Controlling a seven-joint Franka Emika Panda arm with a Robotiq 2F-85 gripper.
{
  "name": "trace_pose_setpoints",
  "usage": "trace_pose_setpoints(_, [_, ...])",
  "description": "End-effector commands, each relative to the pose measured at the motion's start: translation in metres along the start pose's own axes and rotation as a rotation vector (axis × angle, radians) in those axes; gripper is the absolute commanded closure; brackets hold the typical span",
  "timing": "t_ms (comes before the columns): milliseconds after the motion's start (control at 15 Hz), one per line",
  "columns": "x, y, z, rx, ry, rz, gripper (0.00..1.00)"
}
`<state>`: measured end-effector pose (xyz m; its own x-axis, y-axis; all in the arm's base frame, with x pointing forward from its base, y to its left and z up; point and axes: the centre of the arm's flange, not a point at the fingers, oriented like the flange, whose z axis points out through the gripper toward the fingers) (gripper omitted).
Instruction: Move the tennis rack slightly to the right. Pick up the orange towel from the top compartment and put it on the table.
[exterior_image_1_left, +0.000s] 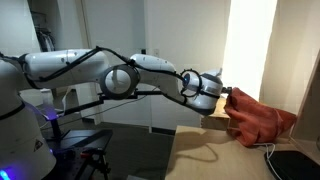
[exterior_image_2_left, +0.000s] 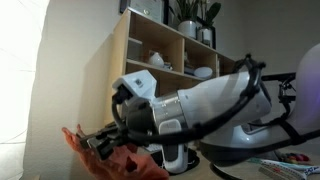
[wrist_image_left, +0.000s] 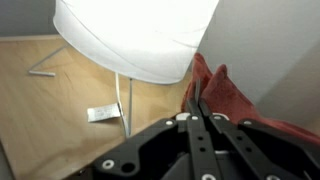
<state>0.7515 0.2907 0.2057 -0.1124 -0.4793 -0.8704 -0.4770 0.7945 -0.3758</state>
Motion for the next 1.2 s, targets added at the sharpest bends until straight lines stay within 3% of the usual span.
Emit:
trace_pose_setpoints(0, [-0.039, 0.021, -0.036, -0.014, -0.173, -0.080, 0.99])
trace_pose_setpoints(200, [-0.080, 0.027, -0.053, 0.000, -0.277, -0.120, 0.99])
trace_pose_setpoints(400, [-0.099, 0.024, -0.061, 0.016, -0.336, -0.108, 0.99])
trace_pose_setpoints(600, [-0.099, 0.026, -0.060, 0.021, -0.348, -0.099, 0.98])
trace_pose_setpoints(800, [-0.097, 0.031, -0.064, 0.044, -0.341, -0.013, 0.98])
trace_pose_setpoints(1133, [-0.083, -0.008, -0.067, 0.133, -0.332, 0.121, 0.98])
